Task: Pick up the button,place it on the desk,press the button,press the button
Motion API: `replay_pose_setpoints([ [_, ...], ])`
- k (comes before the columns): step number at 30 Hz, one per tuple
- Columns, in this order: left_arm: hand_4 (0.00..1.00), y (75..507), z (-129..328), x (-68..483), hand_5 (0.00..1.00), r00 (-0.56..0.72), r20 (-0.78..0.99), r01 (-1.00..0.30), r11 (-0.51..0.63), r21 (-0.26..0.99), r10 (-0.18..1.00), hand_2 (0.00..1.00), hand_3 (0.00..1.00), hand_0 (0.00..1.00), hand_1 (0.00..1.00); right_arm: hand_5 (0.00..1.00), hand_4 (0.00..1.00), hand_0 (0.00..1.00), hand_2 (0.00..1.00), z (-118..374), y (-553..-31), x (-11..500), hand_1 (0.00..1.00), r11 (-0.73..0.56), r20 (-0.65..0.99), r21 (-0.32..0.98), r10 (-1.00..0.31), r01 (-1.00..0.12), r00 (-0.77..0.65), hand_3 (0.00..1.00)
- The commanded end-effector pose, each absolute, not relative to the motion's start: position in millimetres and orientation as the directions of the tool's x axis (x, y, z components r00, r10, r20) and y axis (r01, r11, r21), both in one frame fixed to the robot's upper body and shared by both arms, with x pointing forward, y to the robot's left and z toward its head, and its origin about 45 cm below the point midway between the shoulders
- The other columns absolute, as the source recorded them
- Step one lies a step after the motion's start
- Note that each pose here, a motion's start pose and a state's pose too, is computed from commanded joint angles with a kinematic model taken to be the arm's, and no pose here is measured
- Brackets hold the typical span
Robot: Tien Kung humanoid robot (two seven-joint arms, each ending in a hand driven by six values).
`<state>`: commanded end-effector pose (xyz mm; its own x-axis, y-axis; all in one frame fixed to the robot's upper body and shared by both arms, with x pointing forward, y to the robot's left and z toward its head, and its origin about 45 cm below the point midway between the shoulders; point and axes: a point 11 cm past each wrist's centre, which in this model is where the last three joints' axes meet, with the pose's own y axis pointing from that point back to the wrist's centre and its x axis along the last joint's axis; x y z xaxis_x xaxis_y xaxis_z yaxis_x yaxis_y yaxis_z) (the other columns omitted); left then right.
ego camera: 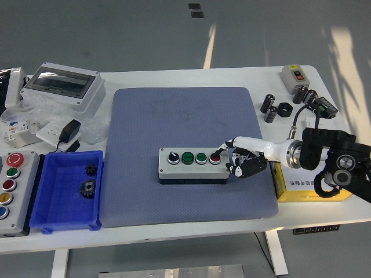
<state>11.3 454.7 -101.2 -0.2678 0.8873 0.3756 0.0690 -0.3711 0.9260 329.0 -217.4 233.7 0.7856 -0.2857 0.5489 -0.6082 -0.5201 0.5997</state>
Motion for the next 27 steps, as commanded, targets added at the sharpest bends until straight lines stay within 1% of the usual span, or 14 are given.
replay_pose_setpoints([
  [4, 0.625, 455, -101, 10, 0.195, -0.268, 0.376, 0.071, -0.371, 0.926, 0.887, 0.551, 0.608, 0.623, 0.576, 0.009, 0.303, 0.002, 0.264, 250, -221, 334, 0.157, -0.558, 0.516, 0.552, -0.355, -0.620, 0.780, 0.783],
  [7, 0.625, 455, -101, 11, 0.195, -0.268, 0.376, 0.070, -0.371, 0.926, 0.887, 0.551, 0.608, 0.623, 0.576, 0.009, 0.303, 0.002, 0.264, 251, -233, 340, 0.157, -0.535, 0.500, 0.547, -0.408, -0.644, 0.763, 0.783],
  [9, 0.626, 455, -101, 11, 0.196, -0.268, 0.376, 0.070, -0.371, 0.926, 0.887, 0.551, 0.608, 0.623, 0.576, 0.010, 0.306, 0.002, 0.263, 250, -246, 349, 0.156, -0.500, 0.494, 0.529, -0.475, -0.686, 0.728, 0.776],
  [11, 0.626, 455, -101, 11, 0.196, -0.268, 0.376, 0.071, -0.372, 0.926, 0.887, 0.551, 0.608, 0.623, 0.576, 0.010, 0.306, 0.002, 0.263, 249, -258, 358, 0.156, -0.467, 0.498, 0.490, -0.543, -0.736, 0.676, 0.776],
  [14, 0.626, 455, -101, 10, 0.196, -0.267, 0.377, 0.072, -0.372, 0.925, 0.887, 0.551, 0.608, 0.623, 0.576, 0.010, 0.306, 0.002, 0.263, 241, -271, 369, 0.156, -0.404, 0.497, 0.398, -0.659, -0.823, 0.564, 0.776],
  [15, 0.626, 454, -102, 9, 0.196, -0.267, 0.376, 0.074, -0.371, 0.926, 0.887, 0.551, 0.609, 0.623, 0.577, 0.029, 0.324, 0.002, 0.269, 239, -276, 372, 0.163, -0.379, 0.488, 0.358, -0.704, -0.853, 0.517, 0.766],
  [20, 0.626, 448, -104, 5, 0.196, -0.265, 0.369, 0.081, -0.360, 0.929, 0.891, 0.551, 0.609, 0.623, 0.577, 0.029, 0.324, 0.002, 0.269, 231, -294, 378, 0.163, -0.236, 0.449, 0.157, -0.848, -0.959, 0.282, 0.766],
  [21, 0.626, 447, -104, 4, 0.196, -0.265, 0.367, 0.082, -0.359, 0.930, 0.891, 0.551, 0.609, 0.623, 0.577, 0.232, 0.561, 0.155, 0.580, 233, -297, 379, 0.391, -0.203, 0.432, 0.107, -0.872, -0.973, 0.229, 0.792],
  [23, 0.626, 446, -105, 4, 0.196, -0.265, 0.366, 0.083, -0.357, 0.930, 0.892, 0.551, 0.609, 0.623, 0.577, 0.232, 0.561, 0.155, 0.580, 234, -301, 379, 0.391, -0.141, 0.384, 0.026, -0.913, -0.990, 0.140, 0.792],
  [26, 0.626, 445, -106, 3, 0.196, -0.265, 0.364, 0.083, -0.355, 0.931, 0.893, 0.551, 0.609, 0.623, 0.577, 0.232, 0.561, 0.155, 0.580, 221, -301, 371, 0.391, -0.055, 0.271, -0.034, -0.961, -0.998, 0.044, 0.792],
  [27, 0.626, 444, -106, 3, 0.196, -0.265, 0.362, 0.083, -0.353, 0.932, 0.894, 0.550, 0.609, 0.623, 0.577, 0.280, 0.623, 0.536, 0.702, 217, -301, 369, 0.657, -0.031, 0.240, -0.050, -0.971, -0.998, 0.018, 0.774],
])
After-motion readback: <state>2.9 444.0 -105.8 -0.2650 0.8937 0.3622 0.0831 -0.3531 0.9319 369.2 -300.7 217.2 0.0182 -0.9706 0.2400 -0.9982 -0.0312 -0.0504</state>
